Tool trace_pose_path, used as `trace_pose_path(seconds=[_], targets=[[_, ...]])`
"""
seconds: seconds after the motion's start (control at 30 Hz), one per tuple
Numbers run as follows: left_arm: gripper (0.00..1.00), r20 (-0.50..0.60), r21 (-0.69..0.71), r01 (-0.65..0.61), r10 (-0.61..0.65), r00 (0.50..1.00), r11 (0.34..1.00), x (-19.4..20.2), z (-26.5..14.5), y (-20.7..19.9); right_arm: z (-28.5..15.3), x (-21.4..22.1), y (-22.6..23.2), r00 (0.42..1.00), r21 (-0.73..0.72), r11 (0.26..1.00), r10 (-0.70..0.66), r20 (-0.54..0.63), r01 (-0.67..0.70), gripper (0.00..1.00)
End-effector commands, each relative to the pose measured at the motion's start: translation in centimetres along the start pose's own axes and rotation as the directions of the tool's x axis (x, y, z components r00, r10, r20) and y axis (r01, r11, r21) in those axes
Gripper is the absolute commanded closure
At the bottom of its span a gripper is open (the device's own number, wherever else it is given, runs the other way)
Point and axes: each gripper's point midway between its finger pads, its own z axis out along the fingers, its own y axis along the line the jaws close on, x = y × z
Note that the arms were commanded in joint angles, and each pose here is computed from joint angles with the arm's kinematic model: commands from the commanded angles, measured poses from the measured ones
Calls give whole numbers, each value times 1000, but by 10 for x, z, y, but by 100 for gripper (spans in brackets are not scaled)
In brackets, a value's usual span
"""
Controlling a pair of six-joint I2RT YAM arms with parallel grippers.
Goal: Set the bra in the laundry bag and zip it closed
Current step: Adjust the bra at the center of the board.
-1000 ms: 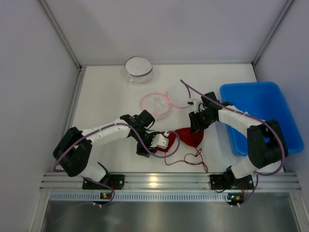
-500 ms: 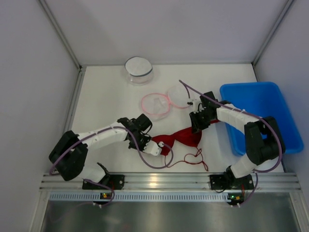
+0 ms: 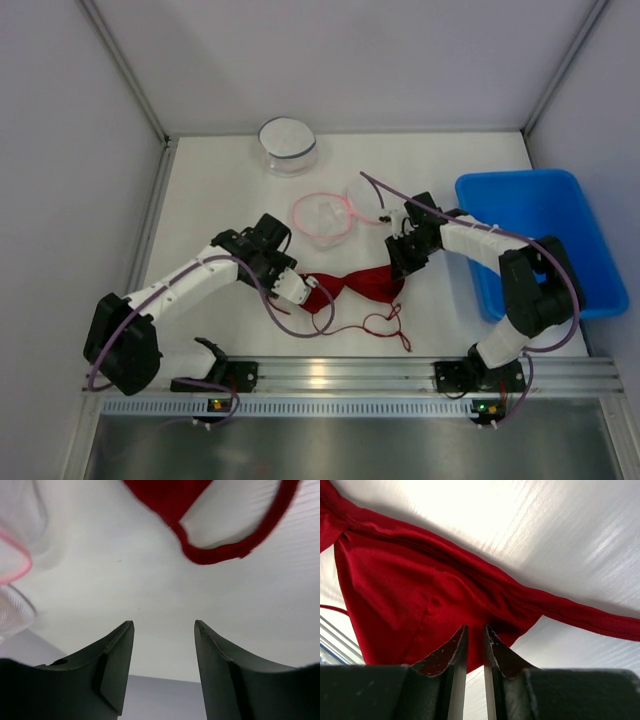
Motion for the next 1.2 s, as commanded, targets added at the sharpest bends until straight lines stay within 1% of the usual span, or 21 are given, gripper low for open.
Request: trace_pose_path(seconds=[0.0,0.03,0.07,0.1,0.17,0.2,0.27,0.3,0.37,0.4,0.47,0.5,0.6,0.67,0.8,0.83,0.97,1.0,1.07,1.13,1.17], targets=[[42,-30,-166,78,-85,996,983,16,-18,47,-2,-25,5,998,0,999,-34,51,34,82],[42,-18,-182,135,-141,990,974,20,-21,53,-2,-24,4,998,8,999,-35,48,34,82],[42,33,-206,199,-197,980,958,17,-29,65,-2,-22,-2,998,36,999,-35,43,33,82],[43,75,-190,303,-294,953,934,15,-29,65,-3,-21,-5,998,54,998,-36,45,34,83],[44,162,-109,414,-395,904,904,11,-28,56,-5,-18,-11,998,94,995,-33,46,28,84],[44,181,-85,509,-489,853,856,15,-29,54,-7,-17,-15,999,107,994,-27,42,22,85],[45,211,-31,609,-590,779,793,12,-25,48,-10,-17,-21,999,139,990,-21,45,14,87],[45,204,11,694,-681,703,720,13,-20,43,-12,-17,-24,999,149,989,-12,46,5,88],[45,189,71,762,-758,624,644,10,-13,36,-15,-17,-26,999,164,986,-5,51,-3,89],[45,179,133,807,-815,551,575,5,-12,29,-16,-17,-27,998,165,986,-4,55,-6,89],[45,145,217,832,-860,489,510,-3,-4,20,-17,-18,-25,998,157,988,-3,61,-7,89],[46,159,281,825,-872,463,490,-13,-5,16,-17,-18,-25,998,153,988,-1,64,-9,89],[43,160,377,798,-881,445,471,-29,0,4,-20,-19,-20,996,127,992,-1,88,-10,84],[43,128,406,790,-885,448,459,-33,7,-8,-26,-25,-13,993,99,995,-8,122,-5,76],[42,92,451,766,-877,471,459,-45,14,-25,-45,-39,-5,976,47,999,13,217,-24,68],[42,90,456,761,-875,477,461,-47,15,-27,-49,-43,-1,971,25,999,16,239,-23,63],[41,11,468,758,-860,510,455,-53,25,-47,-69,-59,0,948,26,1000,3,319,-12,60],[43,-13,473,755,-854,521,453,-55,30,-51,-73,-63,-2,943,30,999,5,332,-15,60],[47,-71,413,803,-864,498,429,-44,42,-50,-74,-64,-3,942,27,999,12,335,-22,59],[60,-146,348,837,-858,493,422,-28,55,-53,-77,-65,-4,943,25,999,13,333,-23,59],[65,-179,280,856,-853,491,434,-14,60,-51,-76,-65,-5,944,26,999,15,330,-25,59]])
